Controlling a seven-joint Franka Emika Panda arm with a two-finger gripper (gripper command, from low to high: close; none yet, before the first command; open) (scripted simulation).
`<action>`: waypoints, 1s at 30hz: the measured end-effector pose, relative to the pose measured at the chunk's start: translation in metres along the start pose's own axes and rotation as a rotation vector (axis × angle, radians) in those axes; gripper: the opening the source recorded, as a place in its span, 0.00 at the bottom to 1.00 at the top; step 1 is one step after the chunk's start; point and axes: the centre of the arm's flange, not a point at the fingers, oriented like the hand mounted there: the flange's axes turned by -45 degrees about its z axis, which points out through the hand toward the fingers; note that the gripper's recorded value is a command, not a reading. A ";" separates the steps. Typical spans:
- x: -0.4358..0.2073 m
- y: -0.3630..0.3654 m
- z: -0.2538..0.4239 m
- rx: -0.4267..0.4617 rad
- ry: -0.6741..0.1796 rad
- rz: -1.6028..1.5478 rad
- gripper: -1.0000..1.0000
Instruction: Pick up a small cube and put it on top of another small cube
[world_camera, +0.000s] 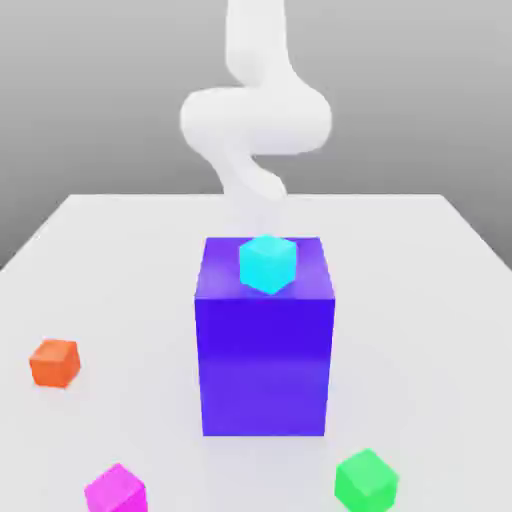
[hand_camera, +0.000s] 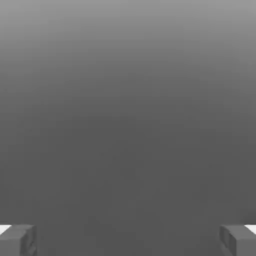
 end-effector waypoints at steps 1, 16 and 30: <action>0.000 0.006 0.018 0.020 -0.027 -0.024 0.50; -0.066 0.069 0.264 0.229 -0.340 -0.342 0.50; -0.206 0.132 0.413 0.295 -0.610 -0.673 0.50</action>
